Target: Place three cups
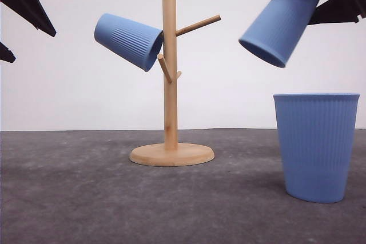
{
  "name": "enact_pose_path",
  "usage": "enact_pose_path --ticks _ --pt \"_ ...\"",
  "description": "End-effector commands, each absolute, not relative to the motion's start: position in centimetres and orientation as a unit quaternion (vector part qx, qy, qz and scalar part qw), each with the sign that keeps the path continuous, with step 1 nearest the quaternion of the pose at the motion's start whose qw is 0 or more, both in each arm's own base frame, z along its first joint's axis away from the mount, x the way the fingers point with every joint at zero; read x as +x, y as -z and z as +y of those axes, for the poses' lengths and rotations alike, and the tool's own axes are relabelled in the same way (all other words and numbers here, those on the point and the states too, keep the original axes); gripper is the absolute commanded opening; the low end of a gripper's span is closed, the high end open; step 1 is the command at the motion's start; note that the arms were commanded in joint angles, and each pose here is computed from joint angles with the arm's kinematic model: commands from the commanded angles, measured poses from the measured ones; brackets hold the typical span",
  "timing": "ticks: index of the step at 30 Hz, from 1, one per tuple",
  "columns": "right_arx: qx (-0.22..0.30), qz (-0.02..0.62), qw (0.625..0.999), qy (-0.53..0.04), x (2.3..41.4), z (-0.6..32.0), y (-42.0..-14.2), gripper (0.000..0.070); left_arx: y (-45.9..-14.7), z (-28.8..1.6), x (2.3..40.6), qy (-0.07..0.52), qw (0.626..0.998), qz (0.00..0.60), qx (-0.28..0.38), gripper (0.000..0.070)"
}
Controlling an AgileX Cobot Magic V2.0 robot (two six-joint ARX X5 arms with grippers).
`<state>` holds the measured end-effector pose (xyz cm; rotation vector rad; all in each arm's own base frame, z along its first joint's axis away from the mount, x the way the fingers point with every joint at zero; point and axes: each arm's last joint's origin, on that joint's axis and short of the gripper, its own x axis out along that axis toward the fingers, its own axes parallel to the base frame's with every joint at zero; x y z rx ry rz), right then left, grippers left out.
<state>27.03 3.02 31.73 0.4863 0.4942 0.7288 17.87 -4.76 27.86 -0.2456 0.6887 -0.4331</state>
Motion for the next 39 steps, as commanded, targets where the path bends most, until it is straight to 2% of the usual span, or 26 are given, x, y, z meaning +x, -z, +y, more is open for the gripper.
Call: enact_pose_path --ticks 1,7,20,31,39 --pt "0.284 0.22 0.866 -0.348 27.4 3.0 -32.8 0.0399 -28.2 -4.9 18.0 0.212 0.913 0.327 -0.119 0.0463" --pt "0.34 0.176 0.856 -0.349 28.1 3.0 -34.1 0.0399 -28.2 -4.8 18.0 0.212 0.913 0.327 -0.119 0.0463" --pt "0.406 0.189 0.81 -0.379 31.6 5.7 -31.6 0.0399 -28.2 -4.8 18.0 0.213 0.914 0.326 -0.118 0.0463" --pt "0.405 0.208 0.798 -0.394 33.1 8.6 -29.2 0.0399 -28.2 -4.8 18.0 0.213 0.913 0.326 -0.118 0.0463" --pt "0.406 0.207 0.802 -0.386 33.2 9.7 -28.7 0.0402 -28.2 -4.8 18.0 0.213 0.914 0.326 -0.116 0.0463"
